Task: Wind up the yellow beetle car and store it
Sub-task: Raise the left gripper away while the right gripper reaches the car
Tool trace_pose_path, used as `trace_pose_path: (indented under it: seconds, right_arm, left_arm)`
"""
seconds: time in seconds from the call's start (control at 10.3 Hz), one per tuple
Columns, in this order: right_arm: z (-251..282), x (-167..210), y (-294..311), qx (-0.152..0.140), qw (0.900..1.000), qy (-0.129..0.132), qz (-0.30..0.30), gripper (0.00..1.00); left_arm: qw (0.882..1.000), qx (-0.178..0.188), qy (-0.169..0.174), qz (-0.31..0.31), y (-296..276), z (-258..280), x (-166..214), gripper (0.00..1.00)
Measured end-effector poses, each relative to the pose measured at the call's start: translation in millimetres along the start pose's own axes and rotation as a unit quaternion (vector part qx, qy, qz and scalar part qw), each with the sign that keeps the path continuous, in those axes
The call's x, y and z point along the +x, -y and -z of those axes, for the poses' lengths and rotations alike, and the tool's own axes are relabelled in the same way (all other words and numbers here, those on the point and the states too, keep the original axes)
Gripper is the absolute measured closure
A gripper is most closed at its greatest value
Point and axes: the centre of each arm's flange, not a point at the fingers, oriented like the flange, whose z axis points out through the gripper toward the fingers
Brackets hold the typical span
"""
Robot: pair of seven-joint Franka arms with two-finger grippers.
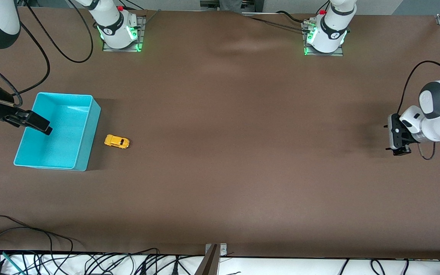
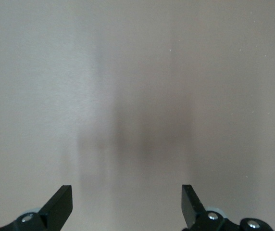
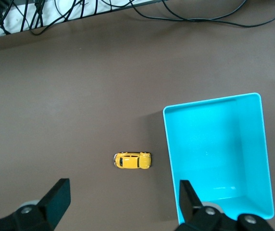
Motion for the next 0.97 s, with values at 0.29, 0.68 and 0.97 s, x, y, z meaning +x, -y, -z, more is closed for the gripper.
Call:
trace_pose_path:
  seconds: [0.29,0.68,0.97]
  right_arm:
    - [-10.3,-0.2,6.0,-0.001,0.990,0.010,0.140,0.00]
    - [-37.9,-16.0,36.3,0.007,0.943,0.074,0.326,0.00]
    - [-47.0,-44.0,83.5,0.027,0.899,0.114,0.422,0.00]
  left_arm:
    - [0.996,0.019,0.035,0.081,-8.9,97.0,40.5,0.00]
    - [0.957,0.078,0.028,0.278,-41.2,202.8,139.6,0.00]
    - [0.908,0.085,-0.006,0.409,-60.6,231.3,166.2,0.00]
